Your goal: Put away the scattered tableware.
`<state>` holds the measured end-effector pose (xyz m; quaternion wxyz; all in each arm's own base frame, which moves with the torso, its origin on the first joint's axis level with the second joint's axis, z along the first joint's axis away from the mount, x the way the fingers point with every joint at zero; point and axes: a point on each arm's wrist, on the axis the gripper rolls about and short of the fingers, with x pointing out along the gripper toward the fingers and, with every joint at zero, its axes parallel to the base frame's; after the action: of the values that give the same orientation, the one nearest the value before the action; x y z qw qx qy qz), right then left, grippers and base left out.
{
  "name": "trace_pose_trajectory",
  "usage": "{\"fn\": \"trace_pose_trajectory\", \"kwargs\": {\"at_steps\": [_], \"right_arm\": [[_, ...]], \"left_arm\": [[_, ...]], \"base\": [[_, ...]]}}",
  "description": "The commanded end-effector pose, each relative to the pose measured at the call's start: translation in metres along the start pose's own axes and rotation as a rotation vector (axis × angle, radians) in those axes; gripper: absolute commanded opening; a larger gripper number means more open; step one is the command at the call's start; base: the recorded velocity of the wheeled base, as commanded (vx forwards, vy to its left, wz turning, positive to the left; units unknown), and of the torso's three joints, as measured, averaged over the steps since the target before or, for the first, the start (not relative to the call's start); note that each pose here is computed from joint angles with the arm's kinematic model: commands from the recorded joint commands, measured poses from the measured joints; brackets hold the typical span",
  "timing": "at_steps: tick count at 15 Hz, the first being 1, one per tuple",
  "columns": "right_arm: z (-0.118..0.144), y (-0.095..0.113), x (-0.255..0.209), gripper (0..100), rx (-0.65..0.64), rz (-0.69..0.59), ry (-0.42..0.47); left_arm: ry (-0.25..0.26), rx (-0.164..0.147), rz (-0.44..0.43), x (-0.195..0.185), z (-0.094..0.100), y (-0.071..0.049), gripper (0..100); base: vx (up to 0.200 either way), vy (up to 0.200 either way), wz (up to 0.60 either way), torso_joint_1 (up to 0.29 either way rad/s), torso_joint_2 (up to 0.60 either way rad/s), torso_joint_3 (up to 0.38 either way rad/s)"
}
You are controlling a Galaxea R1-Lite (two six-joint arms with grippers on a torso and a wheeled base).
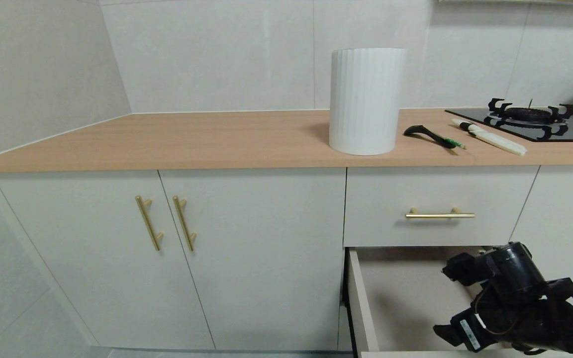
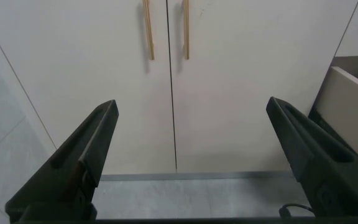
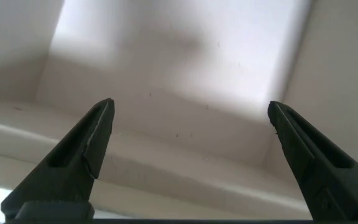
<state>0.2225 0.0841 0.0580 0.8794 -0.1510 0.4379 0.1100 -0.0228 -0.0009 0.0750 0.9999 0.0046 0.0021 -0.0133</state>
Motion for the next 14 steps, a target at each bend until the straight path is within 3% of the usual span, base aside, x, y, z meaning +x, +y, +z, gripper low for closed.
{"fn": "trace_pose_trajectory", "kwargs": {"at_steps": [1,4,8,12,14], "right_arm": [[-0.003,0.003,-0.01,100,-0.027,0.013,-0.022],[-0.015,0.011,-0.025,100,-0.128,0.07,-0.018],[-0.026,0.019,-0.037,100,-0.21,0.112,0.071],[-0.027,0.02,-0.037,100,-0.215,0.121,0.078],[-0.014,0.016,-0.039,100,-0.171,0.108,0.02]], "left_arm": [[0.0,0.0,0.001,0.0,0.0,0.0,100],[0.0,0.0,0.001,0.0,0.0,0.0,100],[0.0,0.0,0.001,0.0,0.0,0.0,100],[0.0,0.0,0.001,0.0,0.0,0.0,100],[0.0,0.0,0.001,0.0,0.0,0.0,100]], "base": [[0.0,0.0,0.0,0.0,0.0,0.0],[0.0,0.0,0.0,0.0,0.0,0.0],[0.0,0.0,0.0,0.0,0.0,0.0],[0.0,0.0,0.0,0.0,0.0,0.0],[0.0,0.0,0.0,0.0,0.0,0.0]]}}
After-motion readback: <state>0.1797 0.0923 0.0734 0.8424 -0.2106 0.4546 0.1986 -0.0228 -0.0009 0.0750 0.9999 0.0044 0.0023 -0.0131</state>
